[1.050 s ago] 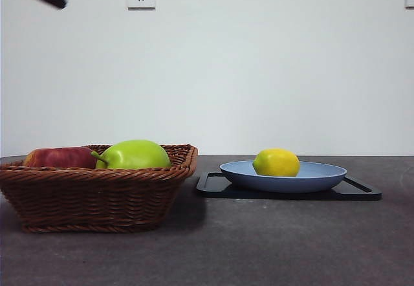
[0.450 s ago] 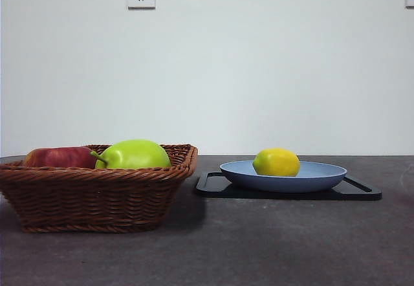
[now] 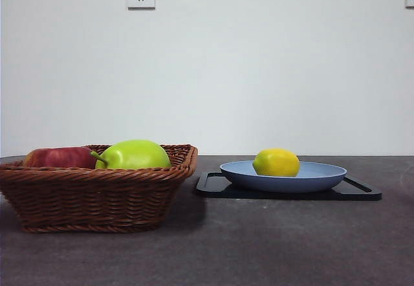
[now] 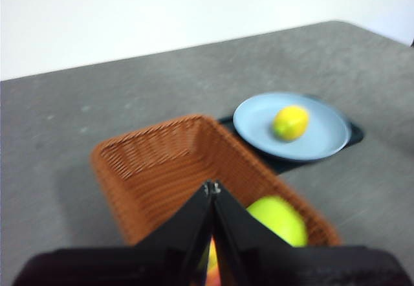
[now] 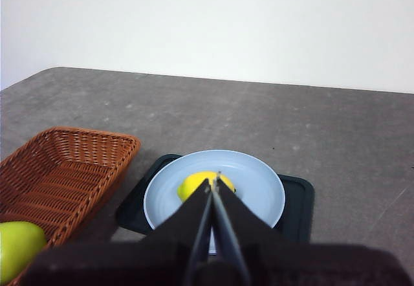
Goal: Take the lemon from the basket,put the lemon in the plate,hand out the plate
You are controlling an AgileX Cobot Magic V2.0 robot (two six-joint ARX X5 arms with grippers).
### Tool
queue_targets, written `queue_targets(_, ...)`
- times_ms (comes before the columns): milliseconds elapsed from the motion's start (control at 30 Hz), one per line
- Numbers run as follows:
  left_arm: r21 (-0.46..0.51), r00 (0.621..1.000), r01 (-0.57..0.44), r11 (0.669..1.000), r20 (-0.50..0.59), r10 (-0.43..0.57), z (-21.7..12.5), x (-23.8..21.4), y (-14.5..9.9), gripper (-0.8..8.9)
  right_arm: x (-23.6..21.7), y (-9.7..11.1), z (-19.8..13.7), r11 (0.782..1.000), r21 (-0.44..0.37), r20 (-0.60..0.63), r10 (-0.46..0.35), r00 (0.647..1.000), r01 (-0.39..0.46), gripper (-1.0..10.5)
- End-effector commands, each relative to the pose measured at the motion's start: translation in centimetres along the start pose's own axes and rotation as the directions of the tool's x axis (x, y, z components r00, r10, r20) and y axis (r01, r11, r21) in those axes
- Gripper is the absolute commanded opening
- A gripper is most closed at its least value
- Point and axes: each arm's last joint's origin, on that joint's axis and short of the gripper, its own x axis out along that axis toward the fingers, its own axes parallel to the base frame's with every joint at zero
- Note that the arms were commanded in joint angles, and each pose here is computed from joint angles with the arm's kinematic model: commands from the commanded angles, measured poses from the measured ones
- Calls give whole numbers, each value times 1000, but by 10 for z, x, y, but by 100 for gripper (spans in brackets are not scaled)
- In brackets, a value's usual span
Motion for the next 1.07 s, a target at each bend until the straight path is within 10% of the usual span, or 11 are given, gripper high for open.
queue_targets(33,66,996,-82,994,22,81,-4,-20,4,8,-1,1,4,1000,10,18,2,1000,-2,4)
queue_targets(400,-56,870,-431,901,237,431,-54,-29,28,8,-1,1,4,1000,10,18,2,1000,-2,4)
queue_targets(1067,-100,884,-458,883,50,464,-135,17,46,8,-1,1,4,1000,10,17,4,1000,-4,4)
